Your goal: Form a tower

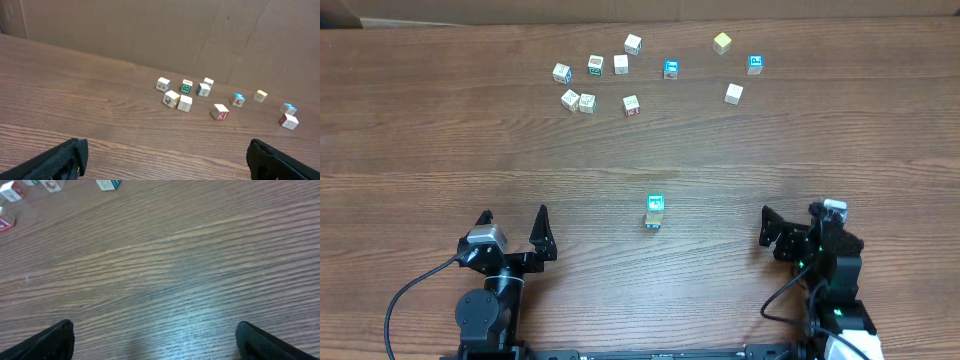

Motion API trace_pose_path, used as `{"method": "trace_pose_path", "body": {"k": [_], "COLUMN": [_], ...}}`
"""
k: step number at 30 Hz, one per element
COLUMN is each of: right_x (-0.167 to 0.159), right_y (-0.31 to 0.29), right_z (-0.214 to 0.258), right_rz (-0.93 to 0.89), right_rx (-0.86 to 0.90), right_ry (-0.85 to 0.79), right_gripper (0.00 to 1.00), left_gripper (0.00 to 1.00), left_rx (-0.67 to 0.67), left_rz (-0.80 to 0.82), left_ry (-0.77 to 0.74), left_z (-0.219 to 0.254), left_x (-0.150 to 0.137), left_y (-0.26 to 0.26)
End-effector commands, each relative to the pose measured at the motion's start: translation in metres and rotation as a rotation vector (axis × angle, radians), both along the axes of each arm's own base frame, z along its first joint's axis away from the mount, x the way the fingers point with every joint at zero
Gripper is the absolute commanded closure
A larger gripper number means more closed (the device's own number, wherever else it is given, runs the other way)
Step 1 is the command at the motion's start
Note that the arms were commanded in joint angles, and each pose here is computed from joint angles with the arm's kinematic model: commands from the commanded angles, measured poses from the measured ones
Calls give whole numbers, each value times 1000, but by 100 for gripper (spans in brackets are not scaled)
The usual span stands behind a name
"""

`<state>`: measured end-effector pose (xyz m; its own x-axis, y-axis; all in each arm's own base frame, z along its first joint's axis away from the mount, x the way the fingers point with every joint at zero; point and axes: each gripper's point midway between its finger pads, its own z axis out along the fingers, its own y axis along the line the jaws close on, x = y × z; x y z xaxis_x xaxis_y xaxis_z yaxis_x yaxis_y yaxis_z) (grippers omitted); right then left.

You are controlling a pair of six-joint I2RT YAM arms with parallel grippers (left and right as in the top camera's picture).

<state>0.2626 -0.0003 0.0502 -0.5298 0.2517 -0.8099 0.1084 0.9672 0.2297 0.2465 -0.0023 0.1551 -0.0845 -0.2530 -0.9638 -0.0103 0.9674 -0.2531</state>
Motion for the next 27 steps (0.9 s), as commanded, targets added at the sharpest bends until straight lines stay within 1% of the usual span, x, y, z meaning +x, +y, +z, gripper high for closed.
{"method": "trace_pose_path", "body": {"k": [1,3,9,17,27], "right_x": [-3,-5,-15,-10,-16], "right_y": [5,8,8,16,26], "right_z": [2,6,10,56,113], "right_rz": [26,39,38,70,112], "right_rx": [12,17,16,3,3], "right_ry": [-38,-67,-74,-272,-518], "right_gripper": [0,0,0,0,0], "left_gripper": [1,0,0,1,1], "left_rx": [4,4,4,4,4], "left_rz": [-3,-4,-4,-4,-3], "left_ry": [-7,-7,-7,-7,-7], "left_z": [1,1,1,1,1], "left_x": [0,0,0,0,0], "left_y": [0,0,0,0,0]}}
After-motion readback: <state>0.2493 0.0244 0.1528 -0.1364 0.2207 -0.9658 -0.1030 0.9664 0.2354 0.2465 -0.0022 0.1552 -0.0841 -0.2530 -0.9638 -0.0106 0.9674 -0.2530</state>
